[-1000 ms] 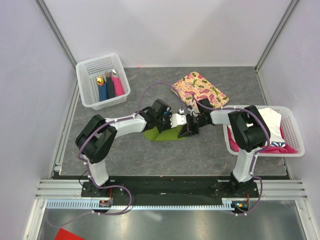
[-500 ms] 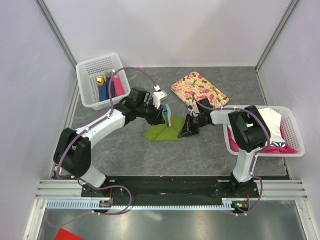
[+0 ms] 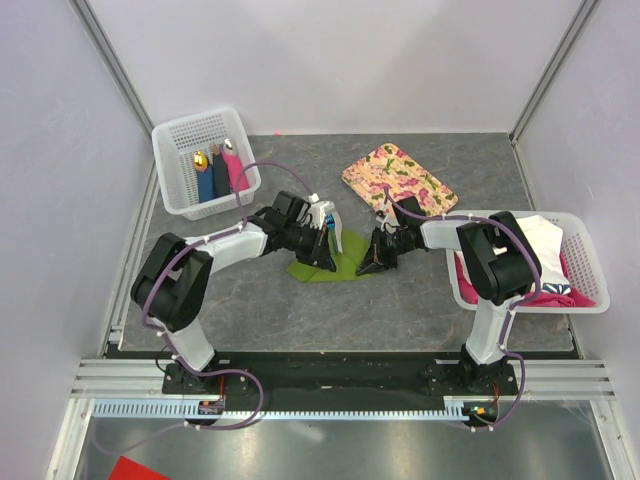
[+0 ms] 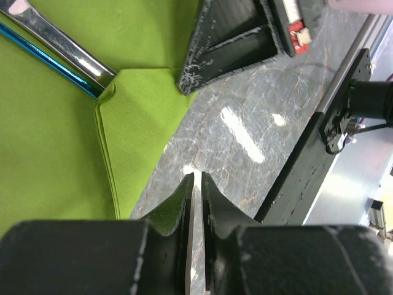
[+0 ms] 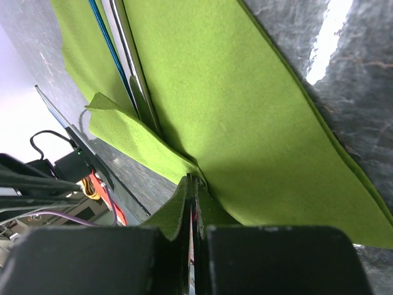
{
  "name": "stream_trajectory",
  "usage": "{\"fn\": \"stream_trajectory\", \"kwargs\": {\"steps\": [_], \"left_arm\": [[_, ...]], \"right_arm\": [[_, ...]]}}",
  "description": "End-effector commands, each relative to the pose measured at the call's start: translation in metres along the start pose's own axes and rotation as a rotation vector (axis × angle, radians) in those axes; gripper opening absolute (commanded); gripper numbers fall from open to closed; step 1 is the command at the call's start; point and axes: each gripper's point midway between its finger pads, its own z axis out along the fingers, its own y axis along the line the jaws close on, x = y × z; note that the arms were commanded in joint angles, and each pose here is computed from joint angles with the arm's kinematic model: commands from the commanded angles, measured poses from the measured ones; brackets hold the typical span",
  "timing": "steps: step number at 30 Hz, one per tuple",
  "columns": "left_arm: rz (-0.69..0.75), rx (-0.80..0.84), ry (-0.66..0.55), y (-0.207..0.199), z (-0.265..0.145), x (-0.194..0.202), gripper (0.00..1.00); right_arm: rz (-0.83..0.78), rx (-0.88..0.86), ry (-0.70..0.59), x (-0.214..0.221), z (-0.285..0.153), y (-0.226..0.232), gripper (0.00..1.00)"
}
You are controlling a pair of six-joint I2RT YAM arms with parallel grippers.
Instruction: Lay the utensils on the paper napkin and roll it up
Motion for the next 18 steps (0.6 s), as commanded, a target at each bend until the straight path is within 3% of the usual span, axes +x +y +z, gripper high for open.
{"fn": "stream_trajectory", "kwargs": {"steps": [1, 18], "left_arm": [[-0.049, -0.039, -0.022, 0.009, 0.011, -0.009, 0.12], [-0.167, -0.230, 0.053, 0.071, 0.022, 0.010, 0.07]], "right_arm": [[-0.010, 0.079, -0.040, -0.008, 0.000, -0.011, 0.00], [-0.019, 0.083, -0.037, -0.009, -0.001, -0.011, 0.00]]}}
